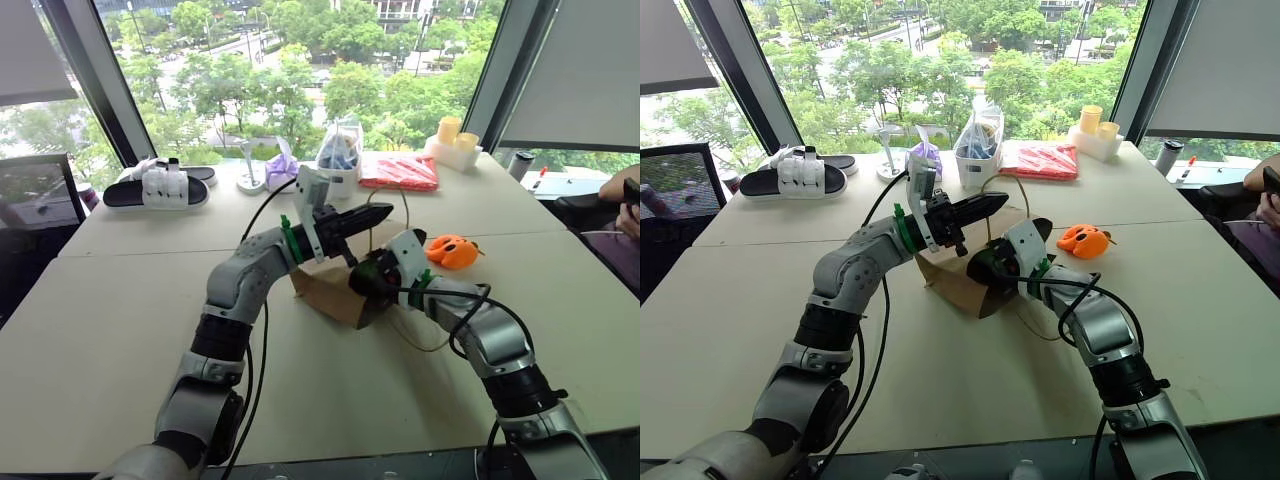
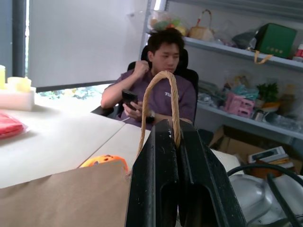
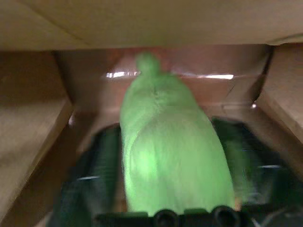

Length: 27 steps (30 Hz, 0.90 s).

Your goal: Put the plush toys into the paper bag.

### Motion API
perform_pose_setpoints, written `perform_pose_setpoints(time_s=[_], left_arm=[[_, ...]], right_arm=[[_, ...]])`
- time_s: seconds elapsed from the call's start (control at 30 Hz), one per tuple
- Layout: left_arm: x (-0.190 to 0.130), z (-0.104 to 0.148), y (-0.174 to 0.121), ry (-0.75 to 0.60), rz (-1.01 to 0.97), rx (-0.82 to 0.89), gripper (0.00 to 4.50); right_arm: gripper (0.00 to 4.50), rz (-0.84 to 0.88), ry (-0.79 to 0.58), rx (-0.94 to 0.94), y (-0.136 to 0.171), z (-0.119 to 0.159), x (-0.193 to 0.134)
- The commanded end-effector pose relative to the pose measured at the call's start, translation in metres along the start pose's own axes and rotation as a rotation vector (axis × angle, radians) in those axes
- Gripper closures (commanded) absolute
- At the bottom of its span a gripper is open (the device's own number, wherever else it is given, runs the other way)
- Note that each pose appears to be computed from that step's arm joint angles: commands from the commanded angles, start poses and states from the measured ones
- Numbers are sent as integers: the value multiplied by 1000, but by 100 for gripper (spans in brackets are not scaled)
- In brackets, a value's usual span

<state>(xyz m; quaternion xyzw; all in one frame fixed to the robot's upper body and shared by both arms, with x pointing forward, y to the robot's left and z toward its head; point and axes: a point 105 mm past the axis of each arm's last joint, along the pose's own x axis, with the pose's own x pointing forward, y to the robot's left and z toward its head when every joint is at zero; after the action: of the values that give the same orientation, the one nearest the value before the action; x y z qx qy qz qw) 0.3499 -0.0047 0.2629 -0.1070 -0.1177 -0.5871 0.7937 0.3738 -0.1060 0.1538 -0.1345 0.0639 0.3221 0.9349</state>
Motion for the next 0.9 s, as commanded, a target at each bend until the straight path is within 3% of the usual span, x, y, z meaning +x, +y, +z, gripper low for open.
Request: perform_pose_setpoints(time_s=[0.03, 0.3, 0.37, 0.5, 0.6, 0.73, 0.83, 0.9], left_arm=[[0, 4, 2, -21, 21, 34, 450], [-2, -2, 14, -8, 65, 48, 450], [-3, -1, 15, -9, 65, 47, 450], [-3, -3, 14, 1, 57, 47, 450], [-3, -6, 12, 13, 47, 50, 450], [-3, -4, 11, 11, 46, 53, 450], [-3, 0, 11, 7, 54, 73, 450], [-4, 0, 10, 11, 52, 87, 450]], right_arm=[[3, -4, -95, -33, -1, 25, -11], [3, 112, -174, 187, 7, 35, -84], [3, 70, -209, 256, -5, 36, -99], [3, -219, -235, 292, -62, 20, -116], [3, -445, -224, 294, -107, 1, -114], [3, -532, -196, 262, -129, -7, -97], [3, -676, 29, 109, -159, -33, -68], [3, -703, 45, 146, -169, -37, -53]])
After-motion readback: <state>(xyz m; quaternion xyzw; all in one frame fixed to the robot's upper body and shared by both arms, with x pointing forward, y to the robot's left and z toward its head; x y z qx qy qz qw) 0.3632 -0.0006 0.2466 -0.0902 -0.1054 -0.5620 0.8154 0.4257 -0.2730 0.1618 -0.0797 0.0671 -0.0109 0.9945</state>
